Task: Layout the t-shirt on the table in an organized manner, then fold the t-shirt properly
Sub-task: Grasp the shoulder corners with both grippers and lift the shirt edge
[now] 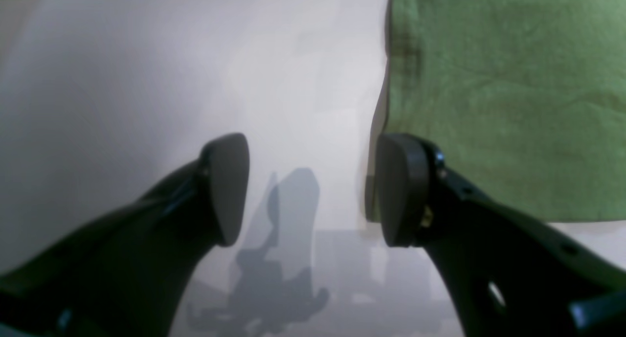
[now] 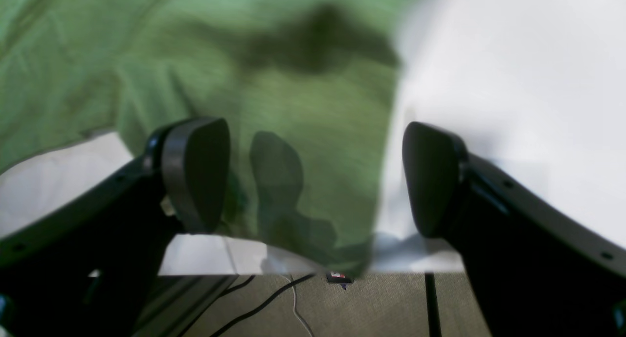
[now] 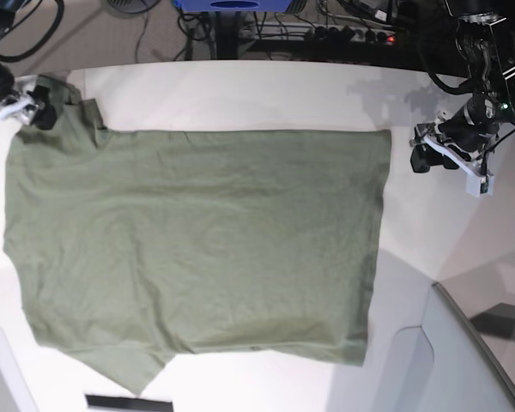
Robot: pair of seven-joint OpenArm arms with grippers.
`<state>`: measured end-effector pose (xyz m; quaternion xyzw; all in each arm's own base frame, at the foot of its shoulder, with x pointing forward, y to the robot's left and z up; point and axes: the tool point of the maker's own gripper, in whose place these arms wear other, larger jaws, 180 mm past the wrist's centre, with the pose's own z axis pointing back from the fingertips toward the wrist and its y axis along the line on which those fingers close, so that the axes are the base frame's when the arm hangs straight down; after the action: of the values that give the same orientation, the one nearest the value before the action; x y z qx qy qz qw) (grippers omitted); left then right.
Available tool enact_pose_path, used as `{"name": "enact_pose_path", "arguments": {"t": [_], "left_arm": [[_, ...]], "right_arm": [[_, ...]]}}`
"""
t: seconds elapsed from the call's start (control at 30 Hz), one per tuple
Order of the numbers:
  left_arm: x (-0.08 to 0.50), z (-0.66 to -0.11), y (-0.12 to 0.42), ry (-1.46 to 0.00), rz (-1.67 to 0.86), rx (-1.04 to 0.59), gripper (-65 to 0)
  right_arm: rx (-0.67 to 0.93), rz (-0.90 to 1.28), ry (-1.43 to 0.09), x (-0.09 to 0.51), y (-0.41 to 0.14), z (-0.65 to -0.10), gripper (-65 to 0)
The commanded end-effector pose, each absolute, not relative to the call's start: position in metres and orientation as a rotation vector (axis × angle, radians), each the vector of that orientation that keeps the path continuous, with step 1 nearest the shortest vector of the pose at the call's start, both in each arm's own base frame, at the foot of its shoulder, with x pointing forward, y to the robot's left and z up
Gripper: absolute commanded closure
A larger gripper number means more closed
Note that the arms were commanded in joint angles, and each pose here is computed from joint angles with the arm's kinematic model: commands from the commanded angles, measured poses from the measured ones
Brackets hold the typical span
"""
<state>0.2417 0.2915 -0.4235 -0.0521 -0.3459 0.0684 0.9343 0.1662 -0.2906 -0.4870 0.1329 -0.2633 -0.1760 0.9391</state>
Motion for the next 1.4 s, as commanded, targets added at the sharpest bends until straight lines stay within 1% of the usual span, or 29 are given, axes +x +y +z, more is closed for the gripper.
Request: {"name": "enact_pose_path", "arguments": {"t": [0.0,0.17,0.2,0.23,0.27,0.33,0.37,0.4,0.43,0.47,0.53,0.67,0.8,0.97,1.13,1.37], "left_arm": [[0.250,-0.413,0.295,-0.749,0.132,-0.103,-39.7],[0.245,-0.422,0.297,-0.724,0.150,-0.108,-39.7],[0.244,-0.424,0.298,-0.718,0.155,-0.110,-39.7],[0.243,-0.427,0.298,-0.711,0.160,-0.112,-39.7],[0.242,-0.429,0.295,-0.707,0.167,-0.119,-39.7],[0.240,-0.433,0.290,-0.703,0.184,-0.134,-40.2],[0.238,-0.435,0.287,-0.699,0.186,-0.139,-40.3],[0.238,-0.436,0.284,-0.696,0.185,-0.146,-40.5],[0.237,-0.437,0.281,-0.694,0.189,-0.152,-40.5],[0.236,-0.439,0.278,-0.692,0.194,-0.158,-40.5],[0.231,-0.443,0.275,-0.678,0.197,-0.164,-40.5],[0.215,-0.452,0.270,-0.645,0.212,-0.174,-40.5],[0.201,-0.460,0.258,-0.619,0.162,-0.217,-40.5],[0.193,-0.477,0.249,-0.583,0.181,-0.260,-40.6],[0.201,-0.486,0.233,-0.580,0.213,-0.304,-39.8],[0.213,-0.487,0.209,-0.586,0.194,-0.347,-38.5]], "right_arm": [[0.272,-0.353,-0.516,0.161,-0.289,-0.489,-49.1],[0.280,-0.355,-0.516,0.162,-0.285,-0.490,-38.7],[0.278,-0.355,-0.517,0.162,-0.286,-0.490,-35.6],[0.277,-0.354,-0.517,0.162,-0.287,-0.489,-30.9],[0.276,-0.353,-0.517,0.162,-0.287,-0.489,-24.8],[0.272,-0.356,-0.515,0.162,-0.289,-0.489,-7.4],[0.272,-0.356,-0.515,0.162,-0.289,-0.489,0.0],[0.271,-0.357,-0.513,0.162,-0.289,-0.489,0.0],[0.272,-0.356,-0.506,0.161,-0.288,-0.490,-2.1],[0.273,-0.354,-0.497,0.159,-0.288,-0.490,-2.4],[0.274,-0.352,-0.486,0.158,-0.287,-0.491,0.0],[0.274,-0.352,-0.486,0.158,-0.287,-0.491,0.0],[0.274,-0.352,-0.486,0.158,-0.287,-0.491,0.0],[0.272,-0.351,-0.486,0.158,-0.288,-0.491,0.0],[0.273,-0.350,-0.486,0.158,-0.288,-0.491,0.0],[0.273,-0.350,-0.486,0.158,-0.288,-0.491,0.0]]}}
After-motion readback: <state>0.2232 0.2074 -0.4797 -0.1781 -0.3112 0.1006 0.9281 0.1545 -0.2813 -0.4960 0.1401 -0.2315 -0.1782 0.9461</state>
